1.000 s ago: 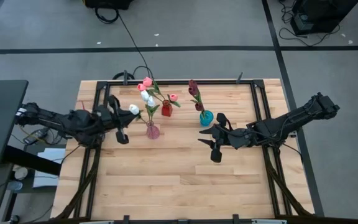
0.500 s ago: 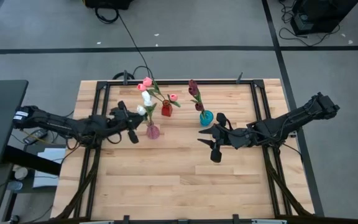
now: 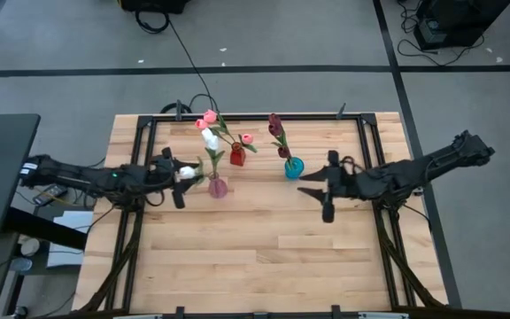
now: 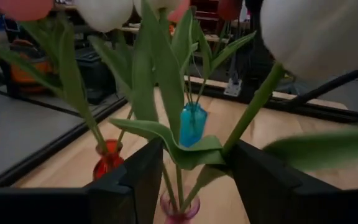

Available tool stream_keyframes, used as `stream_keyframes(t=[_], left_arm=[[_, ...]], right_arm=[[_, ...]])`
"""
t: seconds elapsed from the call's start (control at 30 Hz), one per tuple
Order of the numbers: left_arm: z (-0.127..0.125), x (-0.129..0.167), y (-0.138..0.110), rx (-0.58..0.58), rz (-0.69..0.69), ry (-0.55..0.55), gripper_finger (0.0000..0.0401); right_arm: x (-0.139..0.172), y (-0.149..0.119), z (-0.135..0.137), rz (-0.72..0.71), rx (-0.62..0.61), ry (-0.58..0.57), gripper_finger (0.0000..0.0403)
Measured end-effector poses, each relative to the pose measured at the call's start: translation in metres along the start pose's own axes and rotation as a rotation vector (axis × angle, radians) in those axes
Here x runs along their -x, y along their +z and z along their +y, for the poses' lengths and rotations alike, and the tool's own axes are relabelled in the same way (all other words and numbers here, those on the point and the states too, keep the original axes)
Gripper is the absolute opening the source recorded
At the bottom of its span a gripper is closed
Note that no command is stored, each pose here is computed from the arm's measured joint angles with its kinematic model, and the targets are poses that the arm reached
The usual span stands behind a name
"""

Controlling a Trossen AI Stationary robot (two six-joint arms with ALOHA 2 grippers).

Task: Sort flowers into vase by color
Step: Return to Home Position

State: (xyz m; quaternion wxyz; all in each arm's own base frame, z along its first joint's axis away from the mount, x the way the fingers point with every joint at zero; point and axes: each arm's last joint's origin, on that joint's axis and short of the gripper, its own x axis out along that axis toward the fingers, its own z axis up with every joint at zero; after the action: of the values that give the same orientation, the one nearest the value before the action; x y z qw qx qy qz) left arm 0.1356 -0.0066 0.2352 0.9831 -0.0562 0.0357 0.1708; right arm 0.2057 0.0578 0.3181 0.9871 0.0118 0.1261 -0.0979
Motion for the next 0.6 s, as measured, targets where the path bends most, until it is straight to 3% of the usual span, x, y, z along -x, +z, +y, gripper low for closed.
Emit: stream_keyframes(t=[0.33,0.6], left_arm=[[0.012,0.026,-0.004,0.022,0.043,-0.031,0.0193],[0.009,0.022,0.002,0.001,-0.006,-0.039,0.0193]], right_arm=[[0.036,-0.035,-0.028,-0.207,-0.069,0.031,0.0149],[0.05,-0.039,-0.041,-0.263,-0.11,0.019,0.0149]])
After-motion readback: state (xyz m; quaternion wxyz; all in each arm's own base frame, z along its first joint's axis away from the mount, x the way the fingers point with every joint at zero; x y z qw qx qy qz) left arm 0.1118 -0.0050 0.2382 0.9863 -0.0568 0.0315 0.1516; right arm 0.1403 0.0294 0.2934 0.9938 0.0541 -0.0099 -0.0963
